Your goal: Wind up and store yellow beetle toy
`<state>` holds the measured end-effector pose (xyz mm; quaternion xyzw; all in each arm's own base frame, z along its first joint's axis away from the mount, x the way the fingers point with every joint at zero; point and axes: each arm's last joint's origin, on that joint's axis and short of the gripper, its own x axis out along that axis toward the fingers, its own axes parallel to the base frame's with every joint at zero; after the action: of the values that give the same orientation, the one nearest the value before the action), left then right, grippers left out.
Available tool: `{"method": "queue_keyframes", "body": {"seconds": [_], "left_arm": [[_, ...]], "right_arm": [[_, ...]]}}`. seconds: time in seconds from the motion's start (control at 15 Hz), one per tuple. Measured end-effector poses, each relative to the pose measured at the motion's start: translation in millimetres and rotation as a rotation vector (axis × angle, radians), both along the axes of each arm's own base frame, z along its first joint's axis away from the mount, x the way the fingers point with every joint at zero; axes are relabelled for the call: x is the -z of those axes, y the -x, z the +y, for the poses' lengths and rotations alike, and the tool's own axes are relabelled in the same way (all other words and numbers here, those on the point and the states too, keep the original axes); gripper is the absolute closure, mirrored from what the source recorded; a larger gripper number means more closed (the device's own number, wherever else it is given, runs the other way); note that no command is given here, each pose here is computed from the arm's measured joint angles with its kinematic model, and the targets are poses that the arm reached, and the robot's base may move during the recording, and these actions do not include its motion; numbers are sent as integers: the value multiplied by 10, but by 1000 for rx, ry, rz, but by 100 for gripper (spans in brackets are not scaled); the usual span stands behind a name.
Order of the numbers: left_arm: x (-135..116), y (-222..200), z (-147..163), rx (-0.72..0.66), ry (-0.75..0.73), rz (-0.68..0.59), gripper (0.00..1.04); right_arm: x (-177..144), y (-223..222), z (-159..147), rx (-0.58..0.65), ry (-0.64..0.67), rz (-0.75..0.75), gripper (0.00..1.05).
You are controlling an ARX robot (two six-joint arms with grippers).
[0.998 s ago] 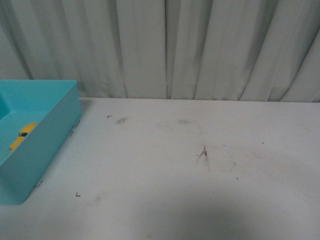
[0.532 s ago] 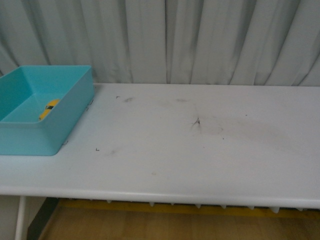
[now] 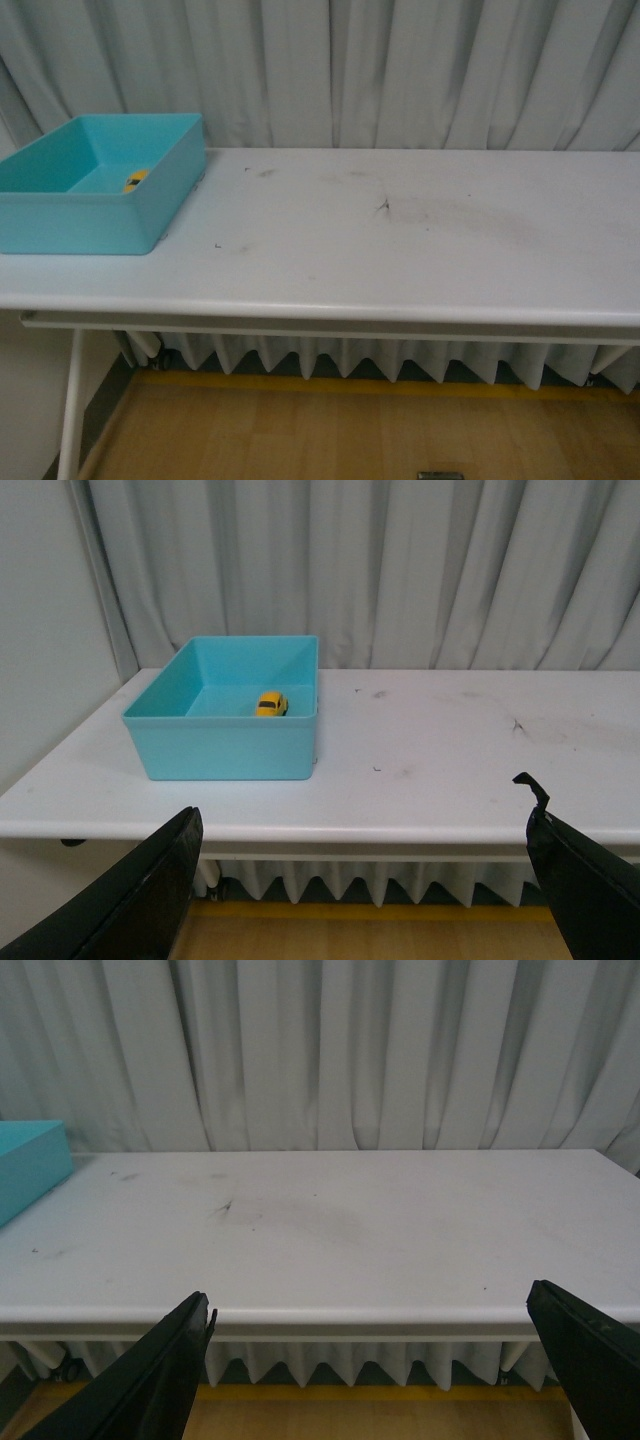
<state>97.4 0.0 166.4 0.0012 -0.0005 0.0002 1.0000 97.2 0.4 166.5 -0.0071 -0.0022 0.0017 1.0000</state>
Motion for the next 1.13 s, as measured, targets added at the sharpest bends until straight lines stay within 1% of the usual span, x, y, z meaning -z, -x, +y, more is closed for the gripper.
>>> {"method": "queue_keyframes", "body": {"seconds": [1.13], "left_arm": [[0,0,0,0,0,0,7]], "right_arm": [[0,0,0,0,0,0,7]]}}
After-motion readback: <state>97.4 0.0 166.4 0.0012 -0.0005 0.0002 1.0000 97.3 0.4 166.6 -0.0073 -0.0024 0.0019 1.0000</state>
